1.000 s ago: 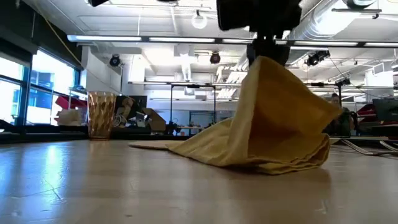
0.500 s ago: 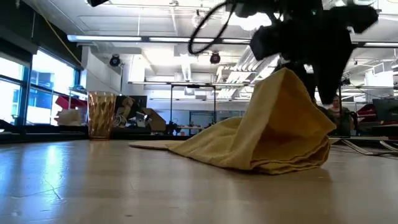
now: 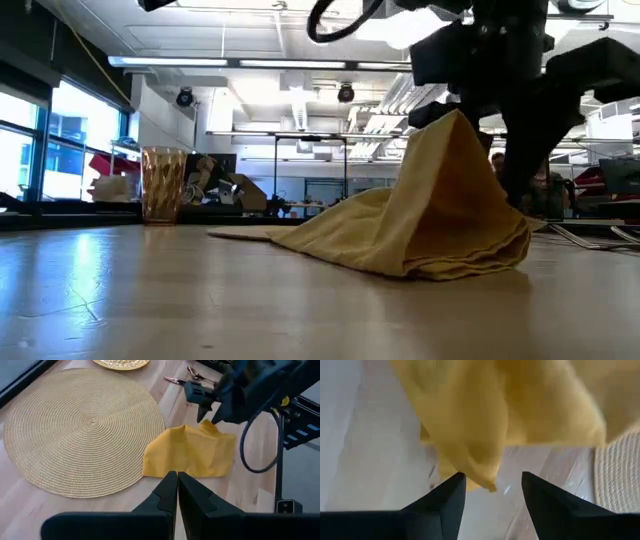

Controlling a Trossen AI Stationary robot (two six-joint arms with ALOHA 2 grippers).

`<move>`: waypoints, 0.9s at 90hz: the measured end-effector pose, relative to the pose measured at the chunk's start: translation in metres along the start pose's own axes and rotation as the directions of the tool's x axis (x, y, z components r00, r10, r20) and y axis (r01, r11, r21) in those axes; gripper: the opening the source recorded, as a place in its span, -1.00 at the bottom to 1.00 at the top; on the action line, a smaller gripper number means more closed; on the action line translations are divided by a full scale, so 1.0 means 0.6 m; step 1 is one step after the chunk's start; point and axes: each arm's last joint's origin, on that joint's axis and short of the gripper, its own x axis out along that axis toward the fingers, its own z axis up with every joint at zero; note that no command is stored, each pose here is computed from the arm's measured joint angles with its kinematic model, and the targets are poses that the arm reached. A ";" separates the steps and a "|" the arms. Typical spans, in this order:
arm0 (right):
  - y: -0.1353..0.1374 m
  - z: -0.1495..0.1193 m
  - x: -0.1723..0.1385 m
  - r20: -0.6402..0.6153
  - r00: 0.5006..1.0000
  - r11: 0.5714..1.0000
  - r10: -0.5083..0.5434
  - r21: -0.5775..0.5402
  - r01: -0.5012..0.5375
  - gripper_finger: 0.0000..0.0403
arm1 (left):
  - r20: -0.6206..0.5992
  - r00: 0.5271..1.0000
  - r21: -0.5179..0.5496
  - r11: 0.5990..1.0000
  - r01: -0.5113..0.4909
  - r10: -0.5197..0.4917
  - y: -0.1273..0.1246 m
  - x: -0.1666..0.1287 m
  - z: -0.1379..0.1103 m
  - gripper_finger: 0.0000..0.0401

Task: Set table place
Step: Fold the yellow table napkin

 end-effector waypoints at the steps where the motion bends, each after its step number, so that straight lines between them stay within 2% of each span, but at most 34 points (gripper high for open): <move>1: 0.001 0.001 0.000 0.007 1.000 1.000 0.000 -0.003 0.000 -0.19 | 0.000 1.000 -0.002 1.000 0.000 0.000 0.000 0.000 0.000 -1.00; 9: 0.010 0.008 0.007 0.032 0.999 1.000 0.002 -0.013 -0.002 -0.30 | 0.000 1.000 -0.004 1.000 0.000 0.000 0.000 0.000 0.000 -1.00; 18: 0.015 0.009 0.028 -0.001 1.000 1.000 0.014 0.014 -0.014 -0.50 | 0.000 1.000 -0.004 1.000 0.000 0.000 0.000 0.000 0.000 -1.00; 29: 0.016 0.014 0.030 -0.030 0.999 0.993 0.018 0.120 -0.015 -0.89 | 0.000 1.000 -0.004 1.000 0.000 0.000 0.000 0.000 0.000 -1.00; 36: 0.011 0.027 0.007 -0.028 0.999 0.980 0.018 0.200 -0.012 -0.96 | 0.000 1.000 -0.004 1.000 0.000 0.000 0.000 0.000 0.000 -1.00; 46: -0.009 0.052 -0.059 -0.016 1.000 0.949 0.024 0.315 -0.018 -0.99 | 0.001 1.000 -0.004 1.000 0.000 0.000 0.000 0.000 0.000 -1.00; 55: -0.035 0.081 -0.155 0.150 0.988 0.901 0.049 0.421 -0.108 -1.00 | 0.012 1.000 -0.004 1.000 -0.012 0.012 0.001 -0.001 0.001 -1.00; 60: -0.049 0.090 -0.210 0.238 0.971 0.864 0.011 0.487 -0.129 -1.00 | 0.019 1.000 -0.005 1.000 -0.019 0.019 0.001 -0.001 0.001 -1.00; 71: -0.079 0.094 -0.315 0.388 0.906 0.758 -0.168 0.639 -0.133 -1.00 | 0.029 0.999 0.010 1.000 -0.025 0.025 0.001 -0.002 0.002 -1.00; 76: -0.087 0.091 -0.337 0.417 0.883 0.717 -0.218 0.682 -0.145 -1.00 | 0.030 0.999 0.012 1.000 -0.026 0.025 0.001 -0.002 0.002 -1.00; 81: -0.091 0.086 -0.325 0.387 0.898 0.694 -0.207 0.705 -0.144 -1.00 | 0.031 0.999 0.020 0.999 -0.028 0.028 0.001 -0.002 0.002 -1.00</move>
